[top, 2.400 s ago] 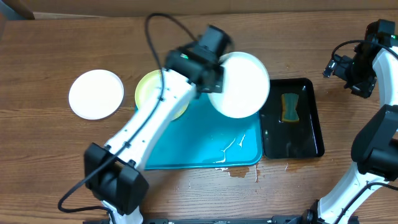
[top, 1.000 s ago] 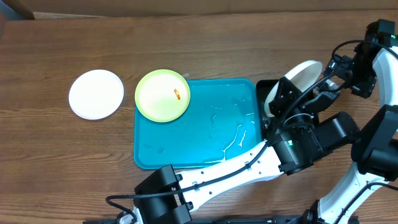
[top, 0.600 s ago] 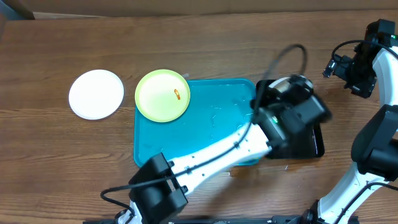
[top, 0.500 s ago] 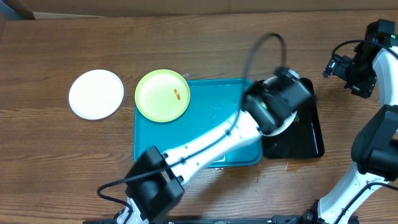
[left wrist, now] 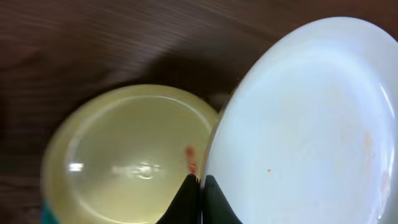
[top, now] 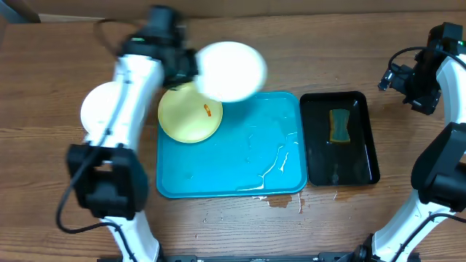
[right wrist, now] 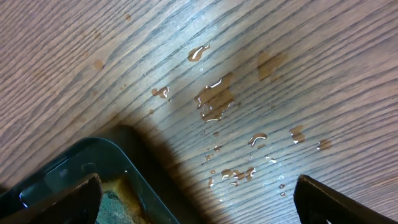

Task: Clean dirty plates on tray and stack at the side
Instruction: 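Carry the white plate left and stack it on the cleaned plate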

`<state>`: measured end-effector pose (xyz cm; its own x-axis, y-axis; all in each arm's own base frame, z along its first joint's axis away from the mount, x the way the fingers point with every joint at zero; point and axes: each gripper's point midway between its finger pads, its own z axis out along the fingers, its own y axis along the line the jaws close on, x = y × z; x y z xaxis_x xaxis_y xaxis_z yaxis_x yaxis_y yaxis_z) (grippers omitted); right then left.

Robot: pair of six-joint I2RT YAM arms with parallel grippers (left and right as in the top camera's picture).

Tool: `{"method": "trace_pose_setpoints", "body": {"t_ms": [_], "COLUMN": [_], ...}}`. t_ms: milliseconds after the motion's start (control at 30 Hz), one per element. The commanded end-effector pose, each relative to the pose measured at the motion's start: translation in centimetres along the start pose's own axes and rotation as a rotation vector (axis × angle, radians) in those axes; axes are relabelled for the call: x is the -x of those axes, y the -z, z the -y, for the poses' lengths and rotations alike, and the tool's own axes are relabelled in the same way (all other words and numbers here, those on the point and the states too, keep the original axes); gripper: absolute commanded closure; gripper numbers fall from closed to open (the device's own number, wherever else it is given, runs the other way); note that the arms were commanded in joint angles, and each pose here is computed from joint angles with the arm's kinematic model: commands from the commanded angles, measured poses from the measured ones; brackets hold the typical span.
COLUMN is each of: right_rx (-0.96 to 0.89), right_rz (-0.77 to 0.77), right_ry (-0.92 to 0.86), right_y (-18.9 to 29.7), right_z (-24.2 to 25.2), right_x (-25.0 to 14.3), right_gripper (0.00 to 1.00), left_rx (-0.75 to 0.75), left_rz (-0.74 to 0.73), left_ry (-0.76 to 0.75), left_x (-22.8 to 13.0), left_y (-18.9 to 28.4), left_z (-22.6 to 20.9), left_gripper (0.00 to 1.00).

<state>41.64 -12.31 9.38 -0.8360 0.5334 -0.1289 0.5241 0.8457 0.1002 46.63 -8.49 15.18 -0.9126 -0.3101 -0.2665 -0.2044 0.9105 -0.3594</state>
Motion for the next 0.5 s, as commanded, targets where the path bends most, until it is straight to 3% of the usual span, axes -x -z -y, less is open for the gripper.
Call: {"method": "trace_pose_setpoints", "body": {"t_ms": [0,133,233,467], "right_rx": [0.01,0.01,0.01,0.01], "right_rz": [0.04,0.041,0.04,0.04], "right_ry": [-0.002,-0.002,-0.002,-0.002], "right_y": [1.5,1.5,1.5,1.5], "right_z": [-0.2,-0.2,-0.2,-0.2], "right_x": [0.6,0.6,0.6,0.6], "right_gripper": [0.0,0.0,0.0,0.0], "left_rx": [-0.067,0.096,0.174,0.265], "left_rz": [0.011,0.014,0.032,0.042], "left_ry": [0.232,0.472,0.565,0.672], "left_x": [2.1,1.5,0.8,-0.8], "left_y": [5.1,7.9,9.2,10.2], "left_z": [-6.6,-17.6,-22.3,-27.6], "left_gripper": [0.96,0.96,0.96,0.96]}}
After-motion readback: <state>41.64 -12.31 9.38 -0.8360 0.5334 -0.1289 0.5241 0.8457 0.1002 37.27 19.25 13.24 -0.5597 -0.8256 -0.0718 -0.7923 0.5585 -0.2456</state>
